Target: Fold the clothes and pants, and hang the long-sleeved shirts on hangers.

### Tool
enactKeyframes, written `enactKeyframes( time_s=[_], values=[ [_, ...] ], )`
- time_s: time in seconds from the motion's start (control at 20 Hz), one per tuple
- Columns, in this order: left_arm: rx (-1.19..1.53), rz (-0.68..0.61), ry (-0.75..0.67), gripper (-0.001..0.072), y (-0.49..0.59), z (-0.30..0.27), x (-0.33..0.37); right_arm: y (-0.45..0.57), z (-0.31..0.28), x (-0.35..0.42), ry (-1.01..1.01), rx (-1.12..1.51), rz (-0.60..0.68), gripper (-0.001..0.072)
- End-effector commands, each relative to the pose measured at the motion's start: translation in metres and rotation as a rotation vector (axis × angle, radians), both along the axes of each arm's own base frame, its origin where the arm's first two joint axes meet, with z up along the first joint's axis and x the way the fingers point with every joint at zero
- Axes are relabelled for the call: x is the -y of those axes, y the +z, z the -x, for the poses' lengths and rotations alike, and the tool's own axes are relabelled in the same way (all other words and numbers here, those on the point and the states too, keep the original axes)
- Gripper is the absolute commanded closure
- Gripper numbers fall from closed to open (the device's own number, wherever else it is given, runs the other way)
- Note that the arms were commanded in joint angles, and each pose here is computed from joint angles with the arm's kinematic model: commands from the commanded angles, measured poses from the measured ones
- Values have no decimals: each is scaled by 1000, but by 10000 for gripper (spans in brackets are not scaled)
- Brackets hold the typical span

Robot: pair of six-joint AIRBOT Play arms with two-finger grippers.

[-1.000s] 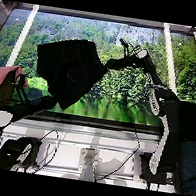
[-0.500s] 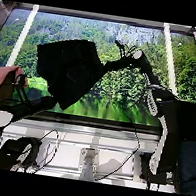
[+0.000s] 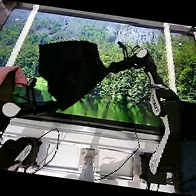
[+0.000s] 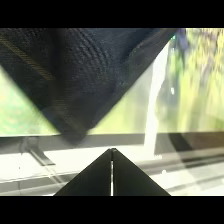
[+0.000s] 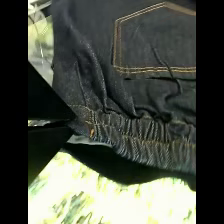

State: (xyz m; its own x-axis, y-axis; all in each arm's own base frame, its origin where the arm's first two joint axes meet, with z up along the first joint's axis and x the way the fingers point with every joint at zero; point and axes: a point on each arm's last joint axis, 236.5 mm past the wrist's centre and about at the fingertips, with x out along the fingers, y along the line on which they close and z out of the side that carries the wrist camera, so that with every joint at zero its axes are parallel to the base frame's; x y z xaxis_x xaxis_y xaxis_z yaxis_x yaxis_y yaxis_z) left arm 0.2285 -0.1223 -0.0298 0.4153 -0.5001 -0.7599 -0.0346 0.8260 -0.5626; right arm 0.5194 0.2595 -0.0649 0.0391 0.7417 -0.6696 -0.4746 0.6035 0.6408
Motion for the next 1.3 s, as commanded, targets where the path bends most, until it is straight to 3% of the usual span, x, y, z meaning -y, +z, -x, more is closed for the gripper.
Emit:
enactKeyframes(
  time_s=[0.0,0.15,0.35,0.4,0.45,0.5,0.7,1.05,1.15,1.25],
  values=[
    [-4,50,21,700,-4,-11,-12,25,-5,30,-51,-52,-91,692],
    [36,154,174,700,12,-29,-49,35,-16,64,-113,-63,-126,692],
    [-95,407,73,696,28,1,-8,35,-24,78,-148,-54,-126,692],
    [-99,441,53,618,29,3,4,35,-24,76,-149,-51,-126,692],
    [-94,447,18,397,27,7,15,35,-24,73,-146,-49,-126,692],
    [-103,423,-16,228,20,12,23,35,-24,71,-143,-48,-125,692],
    [-118,401,-63,219,6,22,52,35,-24,70,-144,-47,-127,692],
    [-131,377,3,220,-16,11,86,35,-24,70,-144,-47,-127,692],
    [-164,377,78,220,-32,3,95,35,-24,70,-144,-47,-127,692],
    [-177,383,54,220,-43,7,111,35,-24,70,-144,-47,-127,692]
  ],
)
